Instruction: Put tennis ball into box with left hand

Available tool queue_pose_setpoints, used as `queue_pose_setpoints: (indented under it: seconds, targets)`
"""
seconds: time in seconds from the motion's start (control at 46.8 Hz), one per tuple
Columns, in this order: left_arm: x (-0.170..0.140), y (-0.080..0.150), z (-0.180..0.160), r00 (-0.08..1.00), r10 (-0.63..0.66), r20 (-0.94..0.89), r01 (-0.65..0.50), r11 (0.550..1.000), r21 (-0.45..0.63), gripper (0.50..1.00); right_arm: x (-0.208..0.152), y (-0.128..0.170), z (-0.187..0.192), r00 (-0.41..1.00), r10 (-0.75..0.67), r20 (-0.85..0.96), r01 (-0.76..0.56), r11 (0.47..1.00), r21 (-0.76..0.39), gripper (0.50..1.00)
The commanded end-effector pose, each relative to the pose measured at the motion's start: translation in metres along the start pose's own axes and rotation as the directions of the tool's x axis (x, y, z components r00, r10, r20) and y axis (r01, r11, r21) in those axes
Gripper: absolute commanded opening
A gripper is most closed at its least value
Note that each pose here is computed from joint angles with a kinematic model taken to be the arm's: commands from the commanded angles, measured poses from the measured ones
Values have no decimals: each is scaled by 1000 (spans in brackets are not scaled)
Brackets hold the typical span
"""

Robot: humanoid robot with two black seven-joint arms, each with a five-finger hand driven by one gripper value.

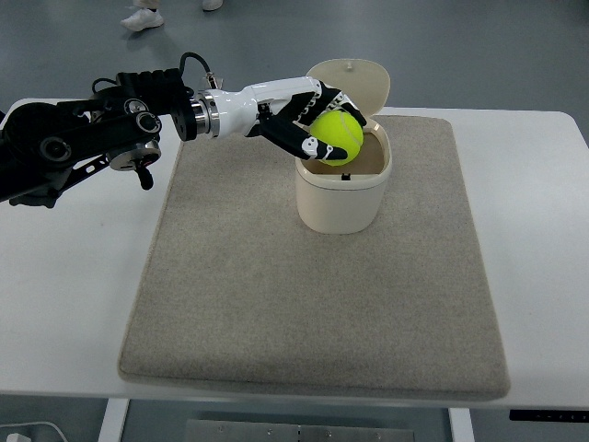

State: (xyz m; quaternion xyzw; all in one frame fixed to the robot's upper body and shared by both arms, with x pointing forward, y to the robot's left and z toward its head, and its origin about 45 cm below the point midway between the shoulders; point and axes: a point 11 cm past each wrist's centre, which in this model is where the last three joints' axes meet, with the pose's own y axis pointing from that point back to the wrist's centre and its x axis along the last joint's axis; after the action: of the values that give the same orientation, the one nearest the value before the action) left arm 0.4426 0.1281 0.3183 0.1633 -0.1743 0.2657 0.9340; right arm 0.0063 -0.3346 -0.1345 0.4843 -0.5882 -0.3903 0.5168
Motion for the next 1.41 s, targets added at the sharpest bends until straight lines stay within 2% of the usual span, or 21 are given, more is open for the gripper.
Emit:
queue_pose_setpoints:
  seconds: [0.0, 0.107, 0.15, 0.192, 0.256, 0.321, 0.577, 0.812, 0.94, 1.047, 1.111, 1.261, 1.389]
  targets:
    - [0, 0, 0, 1000, 0, 0, 0, 1000, 2, 737, 0, 0, 0, 1000, 0, 0, 0, 1000, 0, 938]
    - [0, 0, 0, 1000, 0, -2, 0, 1000, 1, 791, 0, 0, 0, 1000, 0, 0, 0, 1000, 0, 938]
    - [0, 0, 0, 1000, 0, -2, 0, 1000, 1, 846, 0, 0, 0, 1000, 0, 0, 0, 1000, 0, 938]
    - [0, 0, 0, 1000, 1, -4, -1, 1000, 0, 874, 0, 0, 0, 1000, 0, 0, 0, 1000, 0, 938]
    - [0, 0, 1, 1000, 2, -3, -2, 1000, -1, 891, 0, 0, 0, 1000, 0, 0, 0, 1000, 0, 938]
    - [0, 0, 0, 1000, 4, -7, -4, 1000, 0, 958, 0, 0, 0, 1000, 0, 0, 0, 1000, 0, 938]
    - [3, 1, 8, 1000, 13, -18, -13, 1000, -27, 956, 0, 0, 0, 1000, 0, 0, 0, 1000, 0, 938]
    - [18, 4, 67, 997, 63, -44, -70, 976, -204, 941, 0, 0, 0, 1000, 0, 0, 0, 1000, 0, 938]
    - [47, 14, 98, 976, 197, -92, -216, 929, -300, 936, 0, 0, 0, 1000, 0, 0, 0, 1000, 0, 938]
    - [77, 27, 98, 921, 330, -204, -381, 870, -313, 932, 0, 0, 0, 1000, 0, 0, 0, 1000, -2, 938]
    - [96, 35, 86, 867, 395, -304, -479, 831, -285, 928, 0, 0, 0, 1000, 0, 0, 0, 1000, -2, 938]
    - [134, 61, 32, 686, 497, -531, -654, 741, -152, 924, 0, 0, 0, 1000, 0, 0, 0, 1000, 0, 938]
    - [146, 80, -10, 566, 534, -627, -732, 677, -84, 924, 0, 0, 0, 1000, 0, 0, 0, 1000, 0, 938]
